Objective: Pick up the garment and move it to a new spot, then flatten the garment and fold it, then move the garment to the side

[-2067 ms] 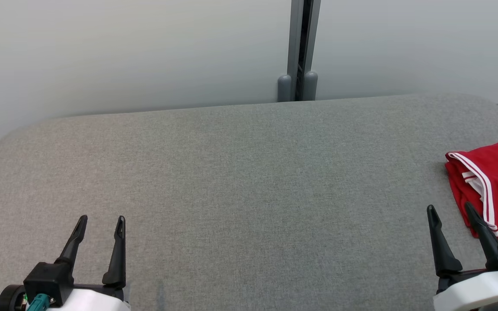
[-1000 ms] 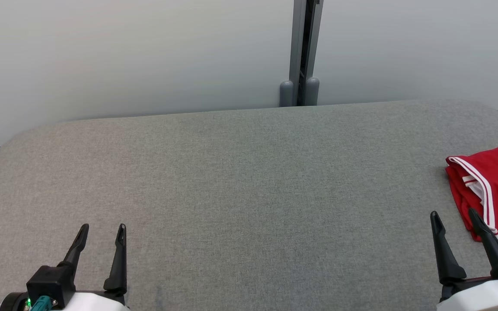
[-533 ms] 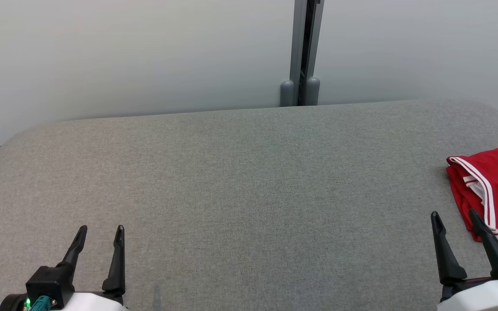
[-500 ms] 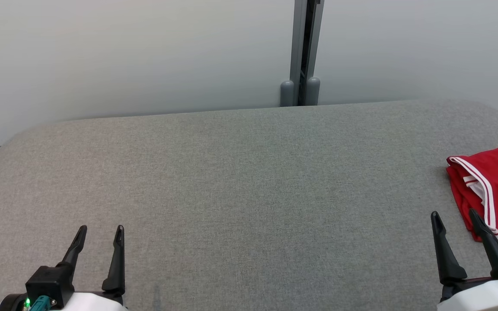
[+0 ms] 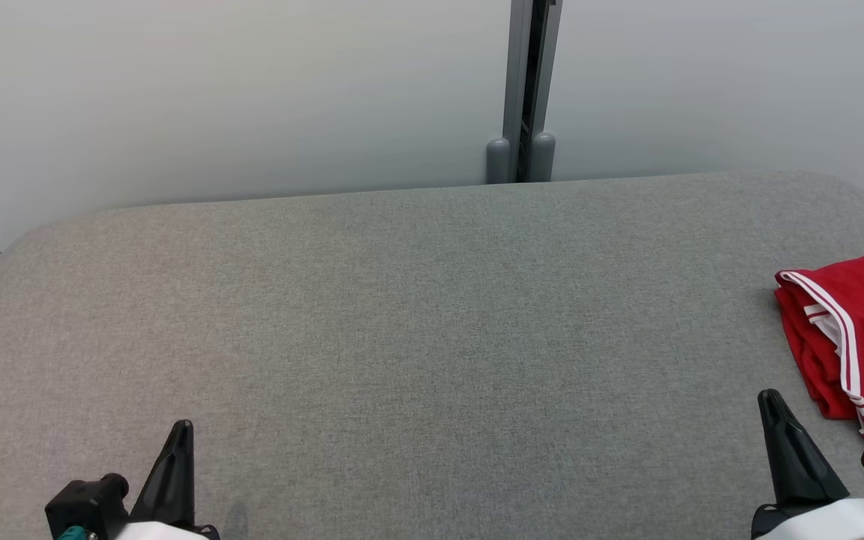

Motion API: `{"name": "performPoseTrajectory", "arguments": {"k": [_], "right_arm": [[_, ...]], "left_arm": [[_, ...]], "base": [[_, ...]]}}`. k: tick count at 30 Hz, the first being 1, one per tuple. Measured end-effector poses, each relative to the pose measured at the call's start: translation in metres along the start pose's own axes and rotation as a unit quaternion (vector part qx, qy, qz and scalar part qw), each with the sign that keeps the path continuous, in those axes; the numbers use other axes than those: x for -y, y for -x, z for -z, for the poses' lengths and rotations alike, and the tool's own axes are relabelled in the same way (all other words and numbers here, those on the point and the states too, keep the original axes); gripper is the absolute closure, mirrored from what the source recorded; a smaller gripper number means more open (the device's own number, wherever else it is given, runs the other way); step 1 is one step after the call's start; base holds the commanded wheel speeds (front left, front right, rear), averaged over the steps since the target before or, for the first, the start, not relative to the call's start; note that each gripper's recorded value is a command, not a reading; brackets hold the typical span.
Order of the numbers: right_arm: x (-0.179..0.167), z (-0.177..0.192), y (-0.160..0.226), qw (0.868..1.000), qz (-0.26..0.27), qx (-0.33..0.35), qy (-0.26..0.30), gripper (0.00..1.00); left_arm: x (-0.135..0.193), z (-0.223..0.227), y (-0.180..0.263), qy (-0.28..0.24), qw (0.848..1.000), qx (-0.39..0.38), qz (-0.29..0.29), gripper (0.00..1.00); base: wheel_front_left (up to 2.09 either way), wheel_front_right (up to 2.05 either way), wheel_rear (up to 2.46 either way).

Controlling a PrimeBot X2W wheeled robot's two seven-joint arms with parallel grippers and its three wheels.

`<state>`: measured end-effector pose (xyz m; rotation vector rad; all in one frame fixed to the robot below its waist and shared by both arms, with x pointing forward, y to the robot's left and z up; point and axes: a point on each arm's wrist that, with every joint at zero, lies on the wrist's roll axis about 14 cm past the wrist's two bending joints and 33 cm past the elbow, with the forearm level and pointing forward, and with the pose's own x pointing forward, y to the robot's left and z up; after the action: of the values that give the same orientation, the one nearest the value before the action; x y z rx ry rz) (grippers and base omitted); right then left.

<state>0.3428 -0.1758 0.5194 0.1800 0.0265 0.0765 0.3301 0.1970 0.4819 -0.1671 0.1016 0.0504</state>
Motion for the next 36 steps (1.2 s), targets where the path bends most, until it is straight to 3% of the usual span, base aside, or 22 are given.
{"name": "performPoseTrajectory", "arguments": {"k": [15, 36], "right_arm": [[-0.005, 0.004, -0.008, 0.990, -0.009, 0.003, -0.142, 1.00], [-0.008, 0.007, -0.017, 0.955, -0.013, 0.008, -0.296, 1.00]], "left_arm": [[-0.012, 0.009, -0.005, 0.136, 0.990, -0.035, -0.019, 1.00], [-0.018, 0.005, -0.015, 0.294, 0.955, -0.041, -0.021, 1.00]], "base": [[0.00, 0.00, 0.00], [0.00, 0.00, 0.00]]}}
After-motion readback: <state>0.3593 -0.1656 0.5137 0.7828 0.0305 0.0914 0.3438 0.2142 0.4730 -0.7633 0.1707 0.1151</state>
